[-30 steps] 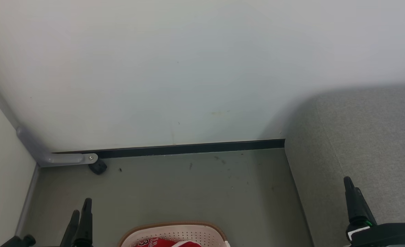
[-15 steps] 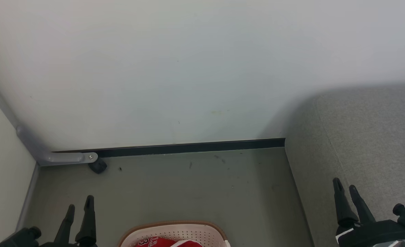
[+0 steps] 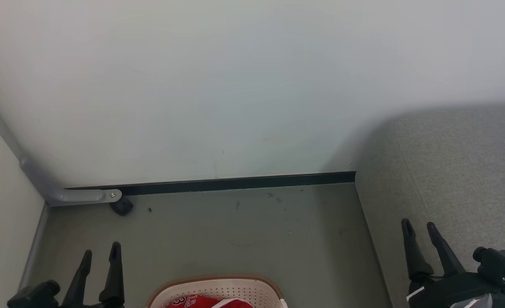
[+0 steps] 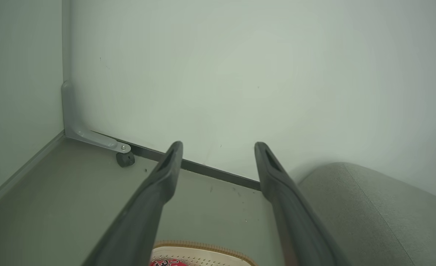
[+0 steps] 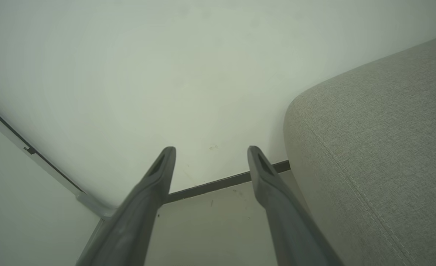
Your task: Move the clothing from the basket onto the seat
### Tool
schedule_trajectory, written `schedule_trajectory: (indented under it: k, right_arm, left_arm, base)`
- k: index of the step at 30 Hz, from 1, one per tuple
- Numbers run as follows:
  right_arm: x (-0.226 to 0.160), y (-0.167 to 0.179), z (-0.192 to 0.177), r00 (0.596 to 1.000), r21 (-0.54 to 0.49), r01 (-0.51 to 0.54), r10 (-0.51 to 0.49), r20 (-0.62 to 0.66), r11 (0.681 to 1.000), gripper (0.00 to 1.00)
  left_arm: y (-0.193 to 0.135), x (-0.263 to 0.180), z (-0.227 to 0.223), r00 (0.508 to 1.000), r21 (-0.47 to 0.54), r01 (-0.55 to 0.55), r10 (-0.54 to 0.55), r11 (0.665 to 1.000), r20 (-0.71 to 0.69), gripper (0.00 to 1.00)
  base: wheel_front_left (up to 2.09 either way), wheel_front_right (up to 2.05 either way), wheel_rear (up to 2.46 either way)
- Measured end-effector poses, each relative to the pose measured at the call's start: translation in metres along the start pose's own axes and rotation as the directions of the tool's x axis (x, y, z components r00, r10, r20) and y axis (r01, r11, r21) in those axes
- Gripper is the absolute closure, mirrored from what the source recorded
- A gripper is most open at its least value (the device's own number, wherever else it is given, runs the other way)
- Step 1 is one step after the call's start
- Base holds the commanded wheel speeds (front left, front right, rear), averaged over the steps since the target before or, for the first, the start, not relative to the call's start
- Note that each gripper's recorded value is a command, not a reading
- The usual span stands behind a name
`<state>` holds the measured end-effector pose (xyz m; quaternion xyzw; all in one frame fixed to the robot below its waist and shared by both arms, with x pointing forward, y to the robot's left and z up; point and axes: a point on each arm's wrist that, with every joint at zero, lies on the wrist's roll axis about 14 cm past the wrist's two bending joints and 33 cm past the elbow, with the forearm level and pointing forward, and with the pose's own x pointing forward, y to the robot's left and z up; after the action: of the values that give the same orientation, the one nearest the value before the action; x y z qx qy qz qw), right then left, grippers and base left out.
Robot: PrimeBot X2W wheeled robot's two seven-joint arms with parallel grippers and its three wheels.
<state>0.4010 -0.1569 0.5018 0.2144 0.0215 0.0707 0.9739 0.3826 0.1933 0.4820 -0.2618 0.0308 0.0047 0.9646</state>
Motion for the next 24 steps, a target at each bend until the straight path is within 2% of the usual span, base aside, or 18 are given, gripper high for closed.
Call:
schedule_trajectory:
  k: [7,16,20,24]
  right_arm:
    - [0.002,0.007,0.001,0.999,-0.099,-0.039,0.040,0.008,0.994,0.00]
    - [0.002,0.018,0.001,0.995,-0.230,-0.091,0.098,0.017,0.969,0.00]
    - [0.003,0.022,0.003,0.993,-0.265,-0.108,0.118,0.025,0.958,0.00]
    - [0.004,0.022,0.005,0.992,-0.266,-0.108,0.120,0.028,0.958,0.00]
  left_arm:
    - [-0.003,0.000,0.002,1.000,0.080,0.018,-0.020,0.997,0.020,0.00]
    - [-0.010,0.002,0.008,0.997,0.202,0.048,-0.059,0.978,0.051,0.00]
    - [-0.011,0.001,0.009,0.996,0.244,0.056,-0.071,0.968,0.054,0.00]
    - [-0.010,0.002,0.009,0.996,0.242,0.055,-0.070,0.969,0.054,0.00]
  base:
    - [0.00,0.00,0.00]
    - [0.00,0.00,0.00]
    - [0.00,0.00,0.00]
    - [0.00,0.00,0.00]
